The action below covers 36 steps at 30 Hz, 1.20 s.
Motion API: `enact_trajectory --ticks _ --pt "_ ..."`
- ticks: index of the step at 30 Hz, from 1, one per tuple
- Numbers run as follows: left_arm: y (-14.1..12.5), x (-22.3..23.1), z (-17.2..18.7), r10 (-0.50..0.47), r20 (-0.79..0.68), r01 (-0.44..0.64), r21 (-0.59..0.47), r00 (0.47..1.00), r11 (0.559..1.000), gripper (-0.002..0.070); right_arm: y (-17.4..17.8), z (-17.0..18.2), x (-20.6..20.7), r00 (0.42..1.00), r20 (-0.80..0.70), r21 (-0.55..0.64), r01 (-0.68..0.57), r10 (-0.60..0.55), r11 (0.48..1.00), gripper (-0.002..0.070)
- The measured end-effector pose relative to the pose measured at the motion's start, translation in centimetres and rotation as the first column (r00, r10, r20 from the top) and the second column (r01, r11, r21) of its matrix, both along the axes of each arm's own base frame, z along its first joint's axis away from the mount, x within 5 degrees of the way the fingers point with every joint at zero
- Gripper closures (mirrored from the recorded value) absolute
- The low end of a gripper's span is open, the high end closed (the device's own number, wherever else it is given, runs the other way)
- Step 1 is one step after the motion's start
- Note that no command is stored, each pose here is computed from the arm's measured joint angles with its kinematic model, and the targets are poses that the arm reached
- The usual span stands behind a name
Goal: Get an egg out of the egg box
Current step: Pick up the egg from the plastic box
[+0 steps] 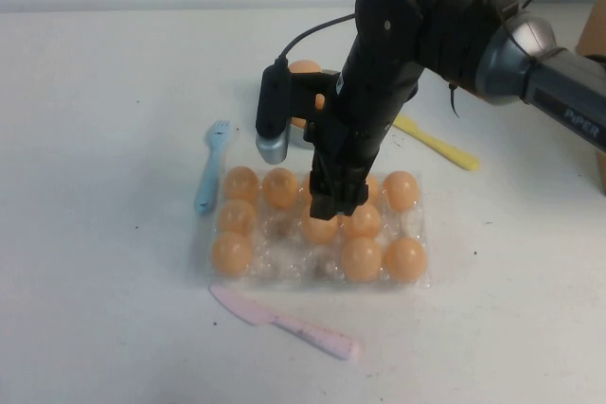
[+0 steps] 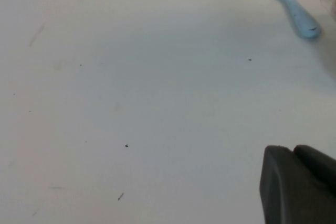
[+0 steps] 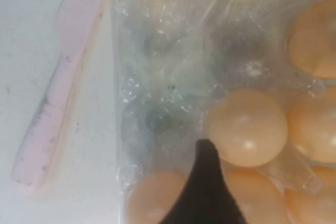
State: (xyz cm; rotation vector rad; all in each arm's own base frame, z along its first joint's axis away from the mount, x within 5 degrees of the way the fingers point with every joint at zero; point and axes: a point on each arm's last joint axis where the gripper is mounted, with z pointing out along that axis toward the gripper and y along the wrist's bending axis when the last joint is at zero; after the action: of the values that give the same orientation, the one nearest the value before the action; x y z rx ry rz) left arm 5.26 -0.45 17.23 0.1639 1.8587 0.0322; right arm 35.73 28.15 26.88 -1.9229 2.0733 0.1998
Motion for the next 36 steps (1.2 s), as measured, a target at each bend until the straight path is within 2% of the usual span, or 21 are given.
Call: enact_trajectory --ticks 6,15,36 --pt "0.0 0.0 0.0 0.0 0.0 0.0 0.0 1.0 1.0 0.0678 0.4 0.0 0.3 1.0 0.024 0.034 -0.004 0.003 0.999 0.021" --pt "0.0 0.0 0.0 0.0 0.0 0.0 0.0 1.0 1.0 0.0678 0.6 -2.6 1.0 1.0 -0.003 -0.023 -0.01 0.01 1.0 0.021" --pt "0.1 0.0 0.0 0.001 -0.003 -0.001 0.019 1.0 1.0 0.0678 1.4 -4.1 1.1 1.0 -0.014 -0.017 -0.014 0.014 1.0 0.0211"
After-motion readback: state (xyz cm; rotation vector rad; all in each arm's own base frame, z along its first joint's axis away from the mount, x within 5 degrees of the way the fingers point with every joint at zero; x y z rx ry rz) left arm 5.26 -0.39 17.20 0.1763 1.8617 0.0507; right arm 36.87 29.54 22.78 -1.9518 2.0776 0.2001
